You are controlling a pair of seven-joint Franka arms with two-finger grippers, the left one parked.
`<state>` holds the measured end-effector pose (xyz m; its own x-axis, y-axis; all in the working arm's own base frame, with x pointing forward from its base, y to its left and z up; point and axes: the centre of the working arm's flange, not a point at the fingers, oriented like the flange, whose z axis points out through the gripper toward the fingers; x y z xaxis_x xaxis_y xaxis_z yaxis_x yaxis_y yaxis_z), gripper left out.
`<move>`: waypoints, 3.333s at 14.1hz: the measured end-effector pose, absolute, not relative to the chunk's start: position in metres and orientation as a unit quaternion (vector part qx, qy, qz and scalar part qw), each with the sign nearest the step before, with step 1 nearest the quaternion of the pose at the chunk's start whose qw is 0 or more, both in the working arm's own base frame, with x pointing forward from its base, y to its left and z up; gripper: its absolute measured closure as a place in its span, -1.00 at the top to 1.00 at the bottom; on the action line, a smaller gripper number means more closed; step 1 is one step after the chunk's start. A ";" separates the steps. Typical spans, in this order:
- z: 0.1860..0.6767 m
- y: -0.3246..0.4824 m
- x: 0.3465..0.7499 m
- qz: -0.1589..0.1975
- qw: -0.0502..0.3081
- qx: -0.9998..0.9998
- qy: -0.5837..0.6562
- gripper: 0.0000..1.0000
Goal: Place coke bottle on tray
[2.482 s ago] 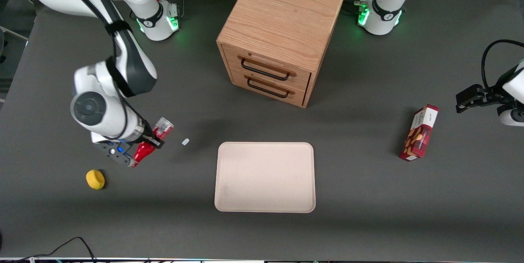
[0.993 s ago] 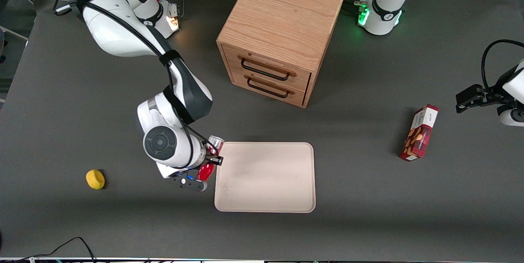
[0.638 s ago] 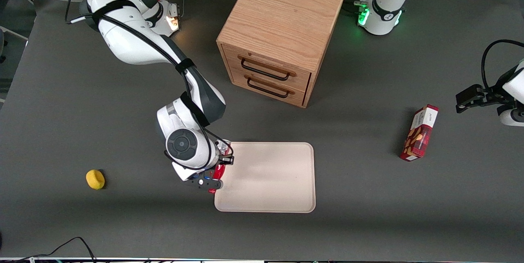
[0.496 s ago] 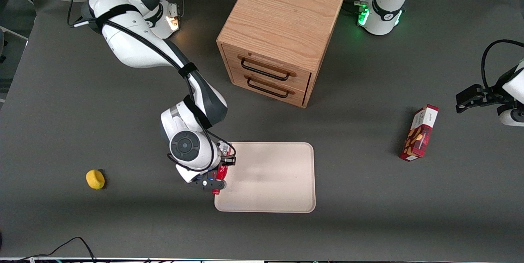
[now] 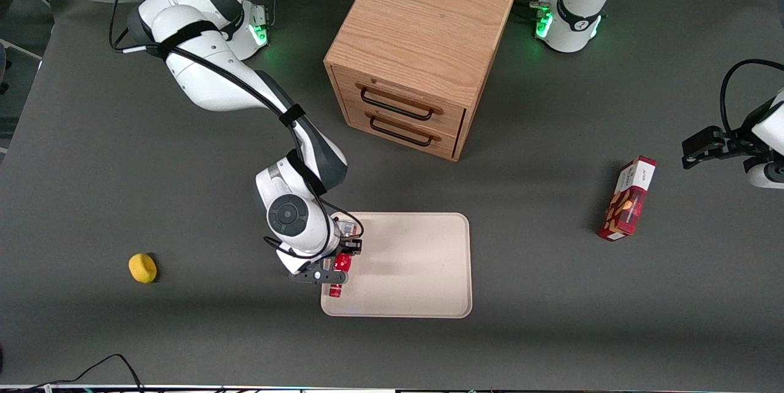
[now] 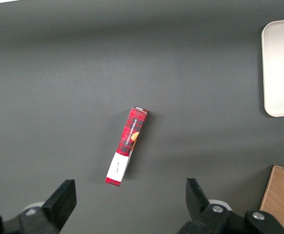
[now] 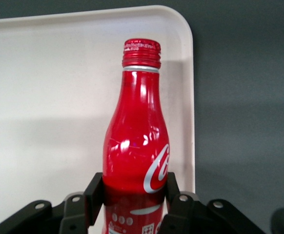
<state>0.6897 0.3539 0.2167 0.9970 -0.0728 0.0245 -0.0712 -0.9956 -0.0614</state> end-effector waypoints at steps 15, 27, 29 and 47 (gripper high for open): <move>0.203 0.352 0.684 -0.010 0.018 -1.000 0.008 0.83; 0.224 0.345 0.684 0.006 0.005 -1.000 0.011 1.00; 0.261 0.333 0.681 0.034 -0.014 -0.999 0.020 1.00; 0.590 0.075 0.504 0.046 -0.004 -0.999 0.029 1.00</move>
